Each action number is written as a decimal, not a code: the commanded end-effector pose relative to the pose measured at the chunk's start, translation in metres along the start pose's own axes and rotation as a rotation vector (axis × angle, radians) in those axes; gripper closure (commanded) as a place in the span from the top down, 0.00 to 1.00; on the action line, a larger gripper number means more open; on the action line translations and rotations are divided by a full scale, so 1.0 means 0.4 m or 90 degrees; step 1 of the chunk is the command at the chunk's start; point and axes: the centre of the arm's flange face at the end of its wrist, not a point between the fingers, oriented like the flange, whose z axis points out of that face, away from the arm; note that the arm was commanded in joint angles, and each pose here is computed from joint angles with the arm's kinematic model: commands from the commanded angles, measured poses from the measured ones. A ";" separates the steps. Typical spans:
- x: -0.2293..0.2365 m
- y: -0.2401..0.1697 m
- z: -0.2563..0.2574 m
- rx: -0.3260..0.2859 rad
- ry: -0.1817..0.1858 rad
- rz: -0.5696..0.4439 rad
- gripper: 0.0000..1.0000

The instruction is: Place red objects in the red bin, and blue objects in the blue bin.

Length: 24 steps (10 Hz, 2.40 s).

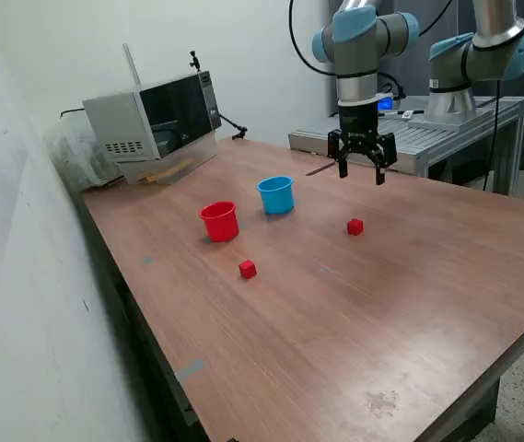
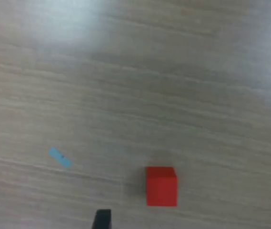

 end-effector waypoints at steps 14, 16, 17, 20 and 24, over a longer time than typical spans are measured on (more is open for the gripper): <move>-0.028 0.059 0.201 0.015 0.021 0.011 0.00; -0.037 0.058 0.210 0.019 0.023 0.015 0.00; -0.040 0.059 0.207 0.017 0.023 0.016 0.00; -0.040 0.056 0.208 0.023 0.023 -0.015 0.00; -0.051 0.033 -0.067 -0.049 0.014 -0.012 0.00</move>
